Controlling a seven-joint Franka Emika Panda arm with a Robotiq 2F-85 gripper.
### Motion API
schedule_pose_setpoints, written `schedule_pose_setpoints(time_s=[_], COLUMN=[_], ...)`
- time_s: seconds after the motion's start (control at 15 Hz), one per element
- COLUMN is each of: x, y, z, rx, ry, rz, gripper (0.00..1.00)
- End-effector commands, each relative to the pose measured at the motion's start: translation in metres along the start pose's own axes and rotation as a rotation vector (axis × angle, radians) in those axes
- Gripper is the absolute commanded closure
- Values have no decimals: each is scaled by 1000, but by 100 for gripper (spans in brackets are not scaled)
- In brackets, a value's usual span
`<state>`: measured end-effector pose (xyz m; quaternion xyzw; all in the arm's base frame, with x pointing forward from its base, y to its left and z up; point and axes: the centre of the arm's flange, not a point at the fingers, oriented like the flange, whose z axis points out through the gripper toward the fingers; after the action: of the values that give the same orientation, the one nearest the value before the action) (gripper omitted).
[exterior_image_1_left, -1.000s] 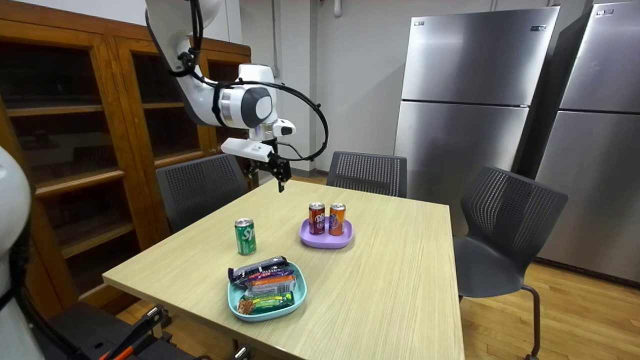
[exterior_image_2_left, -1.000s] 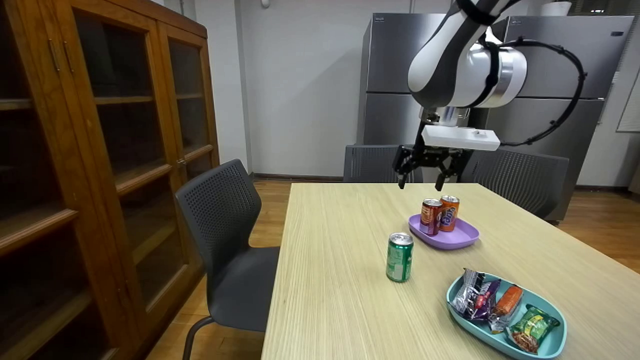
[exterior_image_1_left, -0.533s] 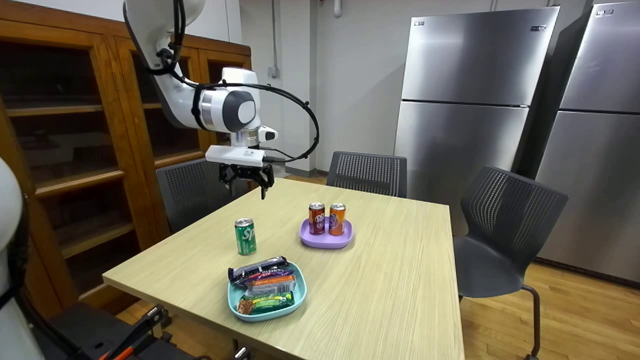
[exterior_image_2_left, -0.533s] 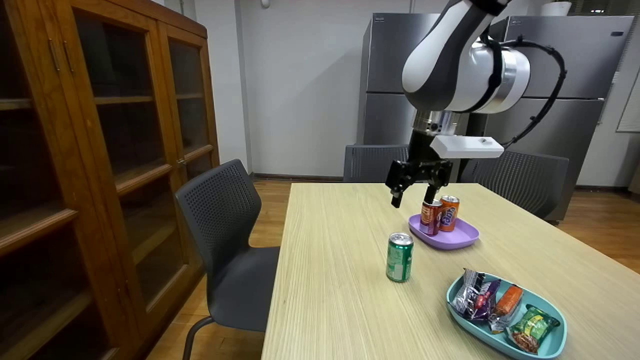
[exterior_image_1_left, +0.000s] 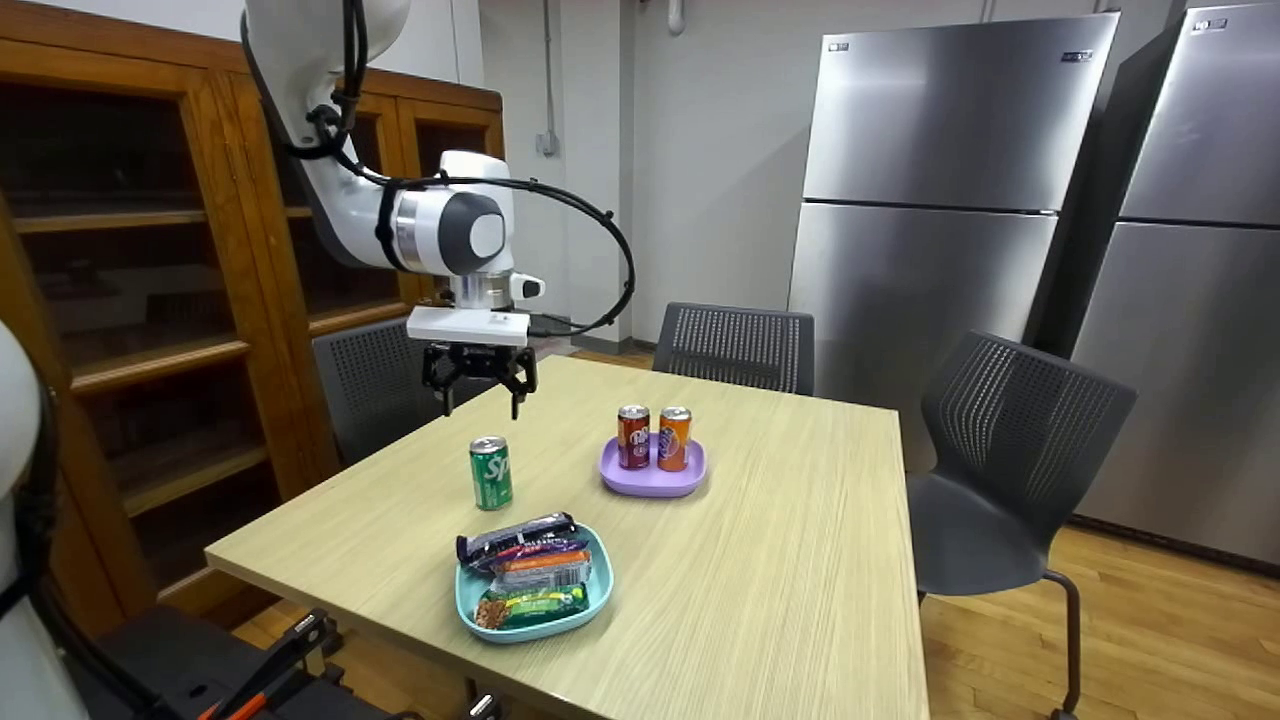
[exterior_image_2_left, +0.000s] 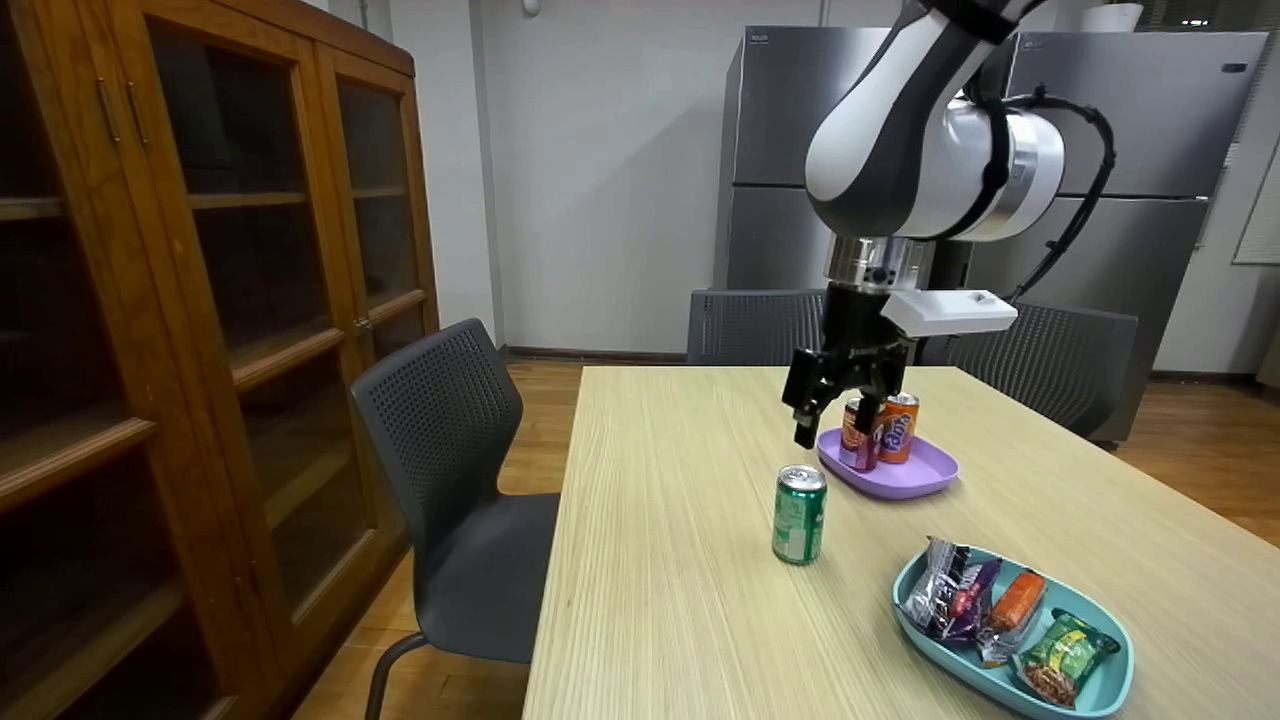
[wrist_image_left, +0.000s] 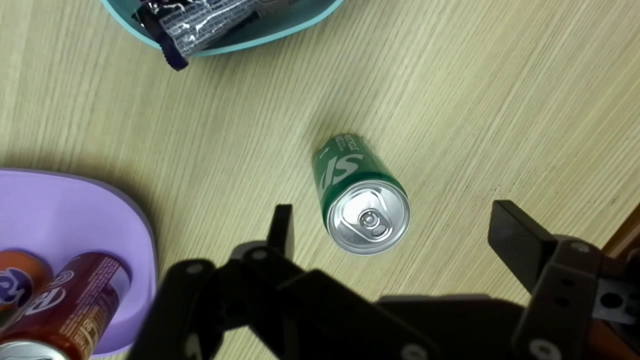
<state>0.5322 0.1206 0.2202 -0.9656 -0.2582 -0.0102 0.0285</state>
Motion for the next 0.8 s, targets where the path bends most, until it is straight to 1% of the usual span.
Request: schedule_pose_setpoints(time_s=[0.0, 0.33, 0.73], x=[0, 1, 3], y=[0, 3, 2], z=[0, 6, 25], rx=[-10, -4, 3], ry=[14, 49, 30], rz=[0, -7, -19], gripper=[0, 0, 0])
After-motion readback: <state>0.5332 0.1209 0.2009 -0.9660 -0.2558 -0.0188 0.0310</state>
